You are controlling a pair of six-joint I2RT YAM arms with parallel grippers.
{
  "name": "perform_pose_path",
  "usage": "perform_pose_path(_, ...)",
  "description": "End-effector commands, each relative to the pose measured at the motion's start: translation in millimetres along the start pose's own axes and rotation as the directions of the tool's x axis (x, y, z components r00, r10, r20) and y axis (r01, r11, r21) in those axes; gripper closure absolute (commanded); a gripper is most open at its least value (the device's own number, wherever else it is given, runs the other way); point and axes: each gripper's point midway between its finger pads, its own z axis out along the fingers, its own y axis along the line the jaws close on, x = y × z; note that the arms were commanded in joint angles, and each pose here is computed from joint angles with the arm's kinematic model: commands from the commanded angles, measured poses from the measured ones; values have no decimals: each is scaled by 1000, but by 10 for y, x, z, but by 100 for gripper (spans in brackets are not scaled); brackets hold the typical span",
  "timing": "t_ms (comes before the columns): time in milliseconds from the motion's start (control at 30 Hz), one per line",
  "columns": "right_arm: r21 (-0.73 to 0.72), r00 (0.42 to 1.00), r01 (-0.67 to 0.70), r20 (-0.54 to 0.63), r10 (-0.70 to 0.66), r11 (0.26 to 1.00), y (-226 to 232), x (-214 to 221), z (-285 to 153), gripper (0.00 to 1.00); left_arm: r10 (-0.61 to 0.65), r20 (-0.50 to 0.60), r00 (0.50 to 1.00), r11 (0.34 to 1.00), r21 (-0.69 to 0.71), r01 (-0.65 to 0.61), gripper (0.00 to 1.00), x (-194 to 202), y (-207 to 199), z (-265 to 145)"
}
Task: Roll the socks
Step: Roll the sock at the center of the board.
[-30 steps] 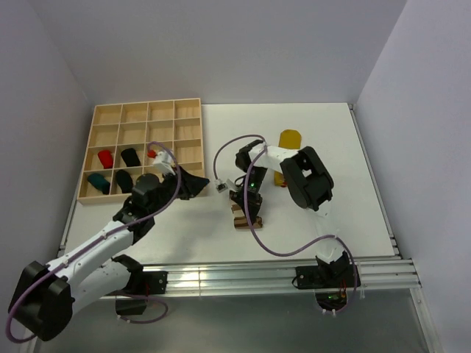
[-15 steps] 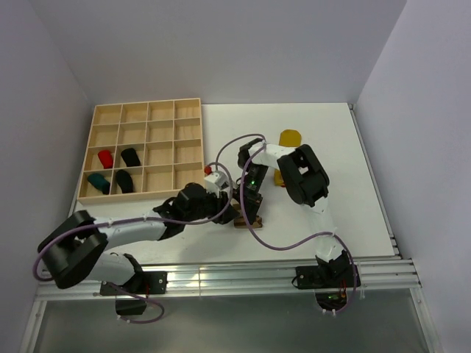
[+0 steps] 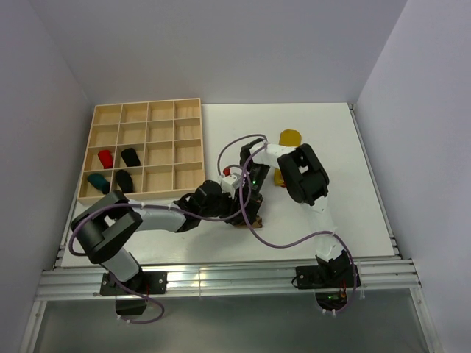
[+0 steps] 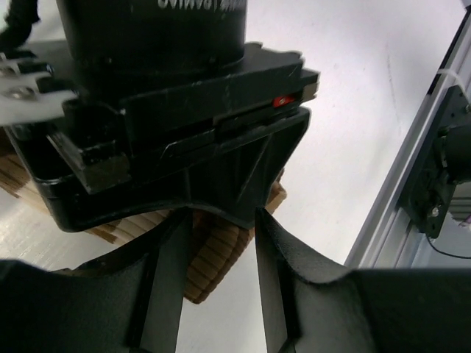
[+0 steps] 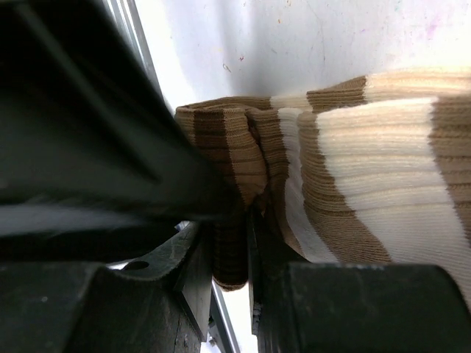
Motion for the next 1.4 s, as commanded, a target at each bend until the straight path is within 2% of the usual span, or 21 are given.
perform_pose_path(0, -4, 999, 12, -33, -12, 1000, -124, 80, 9, 78, 42, 51, 998, 997, 67, -46, 54, -129, -135, 34)
perform_pose_path(600, 26, 999, -17, -29, 17, 1000, -224, 173, -31, 77, 3, -54, 999, 999, 43, -1, 51, 306, 29, 6)
perform_pose_path(933, 74, 999, -27, -29, 29, 997, -326, 209, -10, 77, -6, -115, 993, 1000, 25, 9, 54, 473, 98, -56)
perform_pose_path(1167, 96, 999, -33, -5, 34, 995, -342, 155, -28, 77, -33, -134, 990, 999, 1, 33, 70, 493, 176, -46)
perform_pose_path(1267, 97, 1000, -30, 1, 30, 995, -322, 144, -33, 75, -53, -150, 987, 999, -3, 53, 83, 523, 197, -20)
perform_pose_path(1300, 96, 1000, -30, 8, 29, 995, -318, 141, -33, 72, -59, -158, 986, 998, -7, 59, 90, 538, 203, -10)
perform_pose_path(1367, 105, 999, -33, 22, 31, 994, -287, 136, -41, 68, -81, -183, 980, 997, -21, 79, 98, 583, 228, 8)
